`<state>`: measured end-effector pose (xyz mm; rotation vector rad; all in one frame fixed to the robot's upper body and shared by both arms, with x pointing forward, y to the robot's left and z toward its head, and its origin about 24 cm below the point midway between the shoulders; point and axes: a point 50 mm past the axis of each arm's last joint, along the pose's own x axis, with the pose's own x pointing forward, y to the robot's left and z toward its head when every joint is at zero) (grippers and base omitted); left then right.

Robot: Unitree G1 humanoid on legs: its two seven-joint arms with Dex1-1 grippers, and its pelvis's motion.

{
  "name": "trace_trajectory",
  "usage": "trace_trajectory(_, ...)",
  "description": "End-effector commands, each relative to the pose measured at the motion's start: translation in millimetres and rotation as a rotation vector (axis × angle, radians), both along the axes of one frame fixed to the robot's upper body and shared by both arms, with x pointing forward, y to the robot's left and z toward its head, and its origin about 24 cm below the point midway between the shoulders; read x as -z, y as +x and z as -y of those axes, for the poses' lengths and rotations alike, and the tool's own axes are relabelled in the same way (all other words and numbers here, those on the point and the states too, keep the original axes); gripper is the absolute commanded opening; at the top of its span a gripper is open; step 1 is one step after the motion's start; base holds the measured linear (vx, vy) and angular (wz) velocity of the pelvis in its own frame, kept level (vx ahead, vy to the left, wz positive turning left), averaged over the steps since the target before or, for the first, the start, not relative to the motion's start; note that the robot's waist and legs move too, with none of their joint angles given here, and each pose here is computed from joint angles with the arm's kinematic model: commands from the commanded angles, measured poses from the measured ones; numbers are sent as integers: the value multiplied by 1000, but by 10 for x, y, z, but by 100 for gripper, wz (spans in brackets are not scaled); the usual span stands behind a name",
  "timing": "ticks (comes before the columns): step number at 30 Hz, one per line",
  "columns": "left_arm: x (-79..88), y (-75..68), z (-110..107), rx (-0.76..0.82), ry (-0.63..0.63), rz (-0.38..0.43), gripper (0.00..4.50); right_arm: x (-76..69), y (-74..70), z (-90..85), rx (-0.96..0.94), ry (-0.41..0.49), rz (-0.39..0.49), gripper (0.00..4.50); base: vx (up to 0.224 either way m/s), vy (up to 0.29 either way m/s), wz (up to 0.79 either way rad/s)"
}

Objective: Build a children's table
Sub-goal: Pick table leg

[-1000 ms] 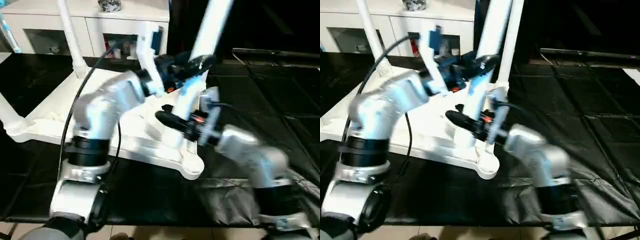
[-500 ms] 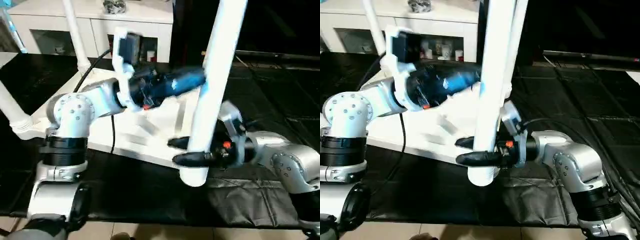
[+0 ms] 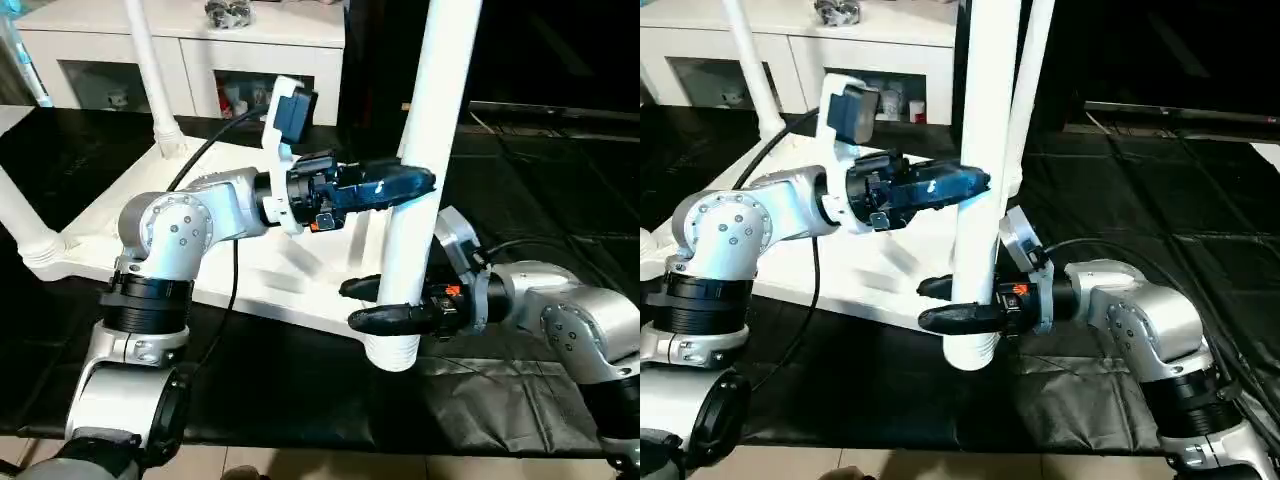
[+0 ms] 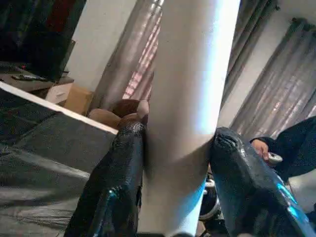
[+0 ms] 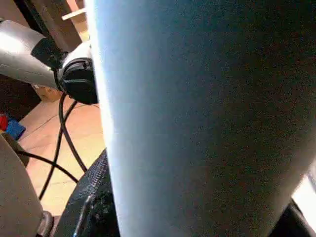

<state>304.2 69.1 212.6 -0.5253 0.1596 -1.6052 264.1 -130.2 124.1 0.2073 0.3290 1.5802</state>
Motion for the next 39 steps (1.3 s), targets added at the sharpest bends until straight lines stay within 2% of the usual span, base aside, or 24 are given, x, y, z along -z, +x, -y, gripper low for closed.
trace_trajectory(1,-12,-13,56,6,18,-6,187,-17,42,0,22,-41,34,195,0,0,0)
trace_trajectory(13,-23,26,18,-78,-42,-19,179,9,154,26,104,-75,76,195,0,0,0)
trace_trajectory(16,-33,69,-30,-121,-51,-18,179,-4,202,10,135,-58,80,195,0,0,0)
trace_trajectory(17,-38,86,-44,-135,-52,-16,179,-12,234,8,160,-54,94,230,0,0,0)
trace_trajectory(19,-52,141,-87,-178,-50,-11,179,-51,318,6,227,-21,96,265,0,0,0)
trace_trajectory(24,-83,271,-185,-285,-26,18,179,-117,409,31,295,9,130,298,0,0,0)
trace_trajectory(26,-91,329,-223,-334,-21,20,177,-133,418,47,302,20,143,326,0,0,0)
trace_trajectory(32,-48,454,-284,-447,10,6,175,-165,432,69,332,50,159,371,0,0,0)
trace_trajectory(36,-8,568,-310,-551,46,-19,175,-219,448,83,363,114,137,400,0,0,0)
trace_trajectory(39,-8,596,-319,-575,55,-18,175,-228,483,106,409,115,131,428,0,0,0)
